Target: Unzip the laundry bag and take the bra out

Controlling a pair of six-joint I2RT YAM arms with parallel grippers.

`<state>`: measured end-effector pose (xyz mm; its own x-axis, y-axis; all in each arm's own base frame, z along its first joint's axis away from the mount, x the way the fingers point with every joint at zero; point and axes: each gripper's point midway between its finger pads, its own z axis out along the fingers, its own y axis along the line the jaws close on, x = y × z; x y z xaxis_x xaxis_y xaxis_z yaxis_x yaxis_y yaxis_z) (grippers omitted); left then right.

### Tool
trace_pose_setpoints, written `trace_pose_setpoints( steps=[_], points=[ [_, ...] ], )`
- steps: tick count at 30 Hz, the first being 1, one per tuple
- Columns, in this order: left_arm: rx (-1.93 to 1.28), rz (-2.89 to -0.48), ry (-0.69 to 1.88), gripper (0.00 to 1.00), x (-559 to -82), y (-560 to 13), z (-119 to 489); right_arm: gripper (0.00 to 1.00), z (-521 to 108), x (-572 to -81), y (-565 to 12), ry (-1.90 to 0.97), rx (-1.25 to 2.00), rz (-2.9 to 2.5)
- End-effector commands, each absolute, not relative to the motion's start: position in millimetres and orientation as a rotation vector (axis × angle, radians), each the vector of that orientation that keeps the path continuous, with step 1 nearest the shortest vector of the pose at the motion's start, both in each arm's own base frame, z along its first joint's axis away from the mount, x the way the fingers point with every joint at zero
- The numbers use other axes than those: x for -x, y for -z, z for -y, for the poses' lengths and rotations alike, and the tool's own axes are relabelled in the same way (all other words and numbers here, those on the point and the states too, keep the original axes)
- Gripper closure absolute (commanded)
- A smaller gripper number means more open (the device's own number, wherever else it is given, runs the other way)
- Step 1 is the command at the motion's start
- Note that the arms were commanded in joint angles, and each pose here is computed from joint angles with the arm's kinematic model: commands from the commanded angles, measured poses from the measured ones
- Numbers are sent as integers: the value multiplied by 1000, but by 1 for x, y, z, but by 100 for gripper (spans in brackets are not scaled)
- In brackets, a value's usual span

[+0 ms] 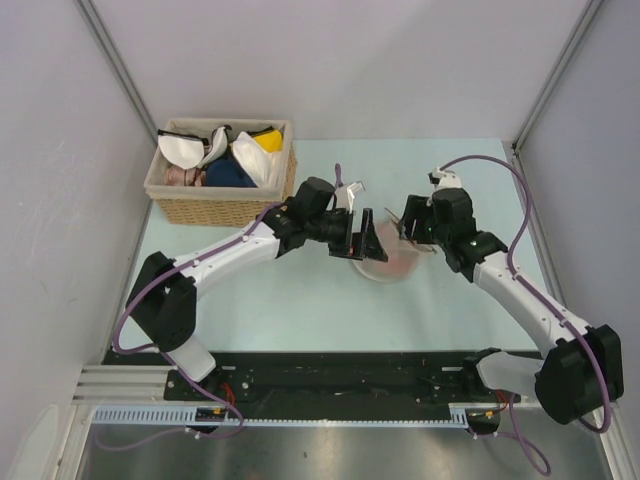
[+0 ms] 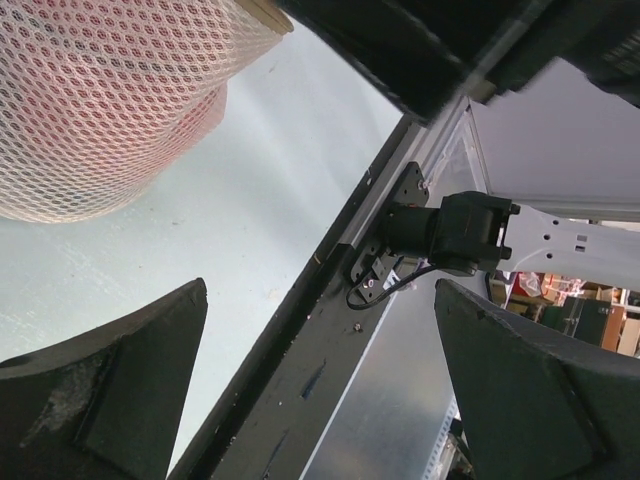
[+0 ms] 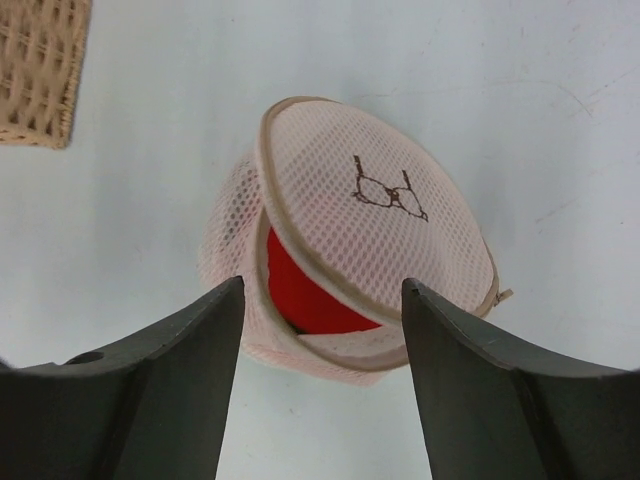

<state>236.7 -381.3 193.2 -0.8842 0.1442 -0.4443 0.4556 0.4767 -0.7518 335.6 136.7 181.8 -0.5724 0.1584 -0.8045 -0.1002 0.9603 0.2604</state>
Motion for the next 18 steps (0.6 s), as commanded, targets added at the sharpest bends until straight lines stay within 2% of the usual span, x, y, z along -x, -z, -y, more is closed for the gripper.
trace_pose_setpoints(
  steps=[1,4,6,7,9,10,18],
  points=[
    [-576,-2351,1409,0,-231,-208,384,32,-136,-355,-170,-305,-53,-2166],
    [-589,-2361,1406,0,-229,-206,382,34,-138,-355,-156,-318,-88,-2213],
    [-595,-2352,1403,0,-226,-209,379,40,-144,-355,-162,-360,-87,-2197],
    [-593,-2337,1406,0,-227,-211,380,56,-144,-355,-166,-367,-100,-2183],
    [-593,-2322,1420,0,-226,-214,380,78,-142,-356,-176,-371,-133,-2150],
    [-598,-2317,1433,0,-225,-216,381,98,-142,-353,-186,-381,-138,-2124],
    [-615,-2320,1430,0,-228,-219,384,100,-146,-336,-236,-505,-129,-1987]
  ],
)
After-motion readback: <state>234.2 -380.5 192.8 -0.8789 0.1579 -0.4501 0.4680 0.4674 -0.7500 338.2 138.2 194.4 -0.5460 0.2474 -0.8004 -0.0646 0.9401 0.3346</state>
